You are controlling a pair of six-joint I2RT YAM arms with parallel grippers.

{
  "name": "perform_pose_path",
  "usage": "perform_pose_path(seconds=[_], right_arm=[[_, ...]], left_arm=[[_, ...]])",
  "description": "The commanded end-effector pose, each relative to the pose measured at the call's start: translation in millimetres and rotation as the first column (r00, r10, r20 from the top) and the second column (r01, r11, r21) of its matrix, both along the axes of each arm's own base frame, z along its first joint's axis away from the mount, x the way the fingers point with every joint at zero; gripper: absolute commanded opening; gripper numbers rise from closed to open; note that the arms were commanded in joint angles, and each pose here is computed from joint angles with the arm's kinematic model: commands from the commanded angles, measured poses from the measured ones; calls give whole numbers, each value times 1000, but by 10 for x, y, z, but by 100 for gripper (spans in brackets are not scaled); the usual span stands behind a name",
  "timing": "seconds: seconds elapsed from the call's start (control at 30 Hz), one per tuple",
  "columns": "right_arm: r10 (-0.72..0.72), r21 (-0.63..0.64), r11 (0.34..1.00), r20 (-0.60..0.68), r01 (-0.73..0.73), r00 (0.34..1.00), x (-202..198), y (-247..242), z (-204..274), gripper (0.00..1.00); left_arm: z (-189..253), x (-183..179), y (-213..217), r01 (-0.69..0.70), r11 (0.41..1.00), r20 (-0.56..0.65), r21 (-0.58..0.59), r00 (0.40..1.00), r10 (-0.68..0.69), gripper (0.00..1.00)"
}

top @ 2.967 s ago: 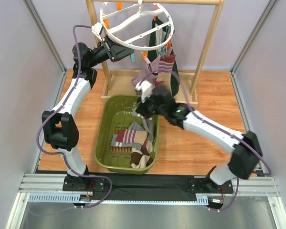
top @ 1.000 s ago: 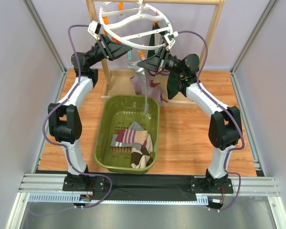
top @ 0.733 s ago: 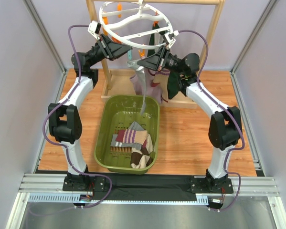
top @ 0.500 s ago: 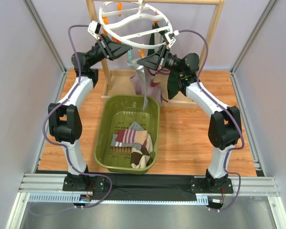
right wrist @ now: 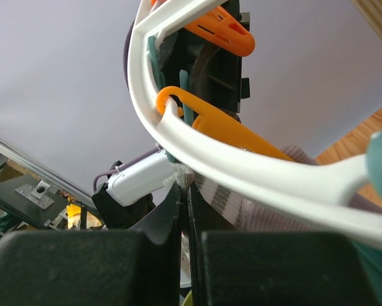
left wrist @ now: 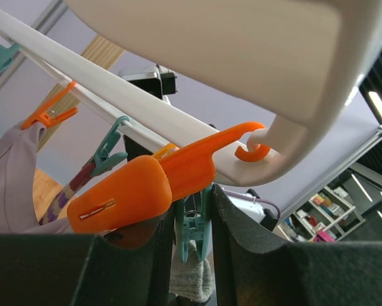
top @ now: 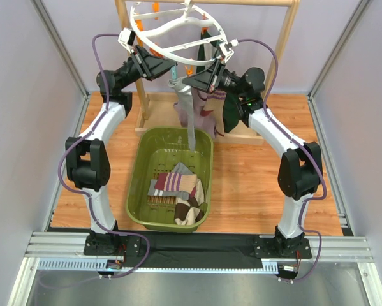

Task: Clip the socks to the hanger
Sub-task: Clamp the sock onto the hanger.

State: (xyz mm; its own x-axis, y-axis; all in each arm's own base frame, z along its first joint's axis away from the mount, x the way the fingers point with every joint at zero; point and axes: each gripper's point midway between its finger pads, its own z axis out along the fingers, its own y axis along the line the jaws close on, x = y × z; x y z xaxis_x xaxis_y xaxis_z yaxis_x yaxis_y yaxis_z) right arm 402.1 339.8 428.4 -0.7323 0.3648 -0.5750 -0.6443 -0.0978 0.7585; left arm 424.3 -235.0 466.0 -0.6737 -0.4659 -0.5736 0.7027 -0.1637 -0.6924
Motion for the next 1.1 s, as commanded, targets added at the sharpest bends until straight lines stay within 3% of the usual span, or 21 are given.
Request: perform_pose_path(seconds=[0.0,1.07], right_arm=[[-17,-5,1000,26,17,1000,-23,41,110,0],[8,123,992,71,-17,997,-170,-34,462,0]], left_arm=[[261,-330,-62,73,997,139,-12,988,-71,0],[154,-339,-117,48,997,160,62,986,-57,0]])
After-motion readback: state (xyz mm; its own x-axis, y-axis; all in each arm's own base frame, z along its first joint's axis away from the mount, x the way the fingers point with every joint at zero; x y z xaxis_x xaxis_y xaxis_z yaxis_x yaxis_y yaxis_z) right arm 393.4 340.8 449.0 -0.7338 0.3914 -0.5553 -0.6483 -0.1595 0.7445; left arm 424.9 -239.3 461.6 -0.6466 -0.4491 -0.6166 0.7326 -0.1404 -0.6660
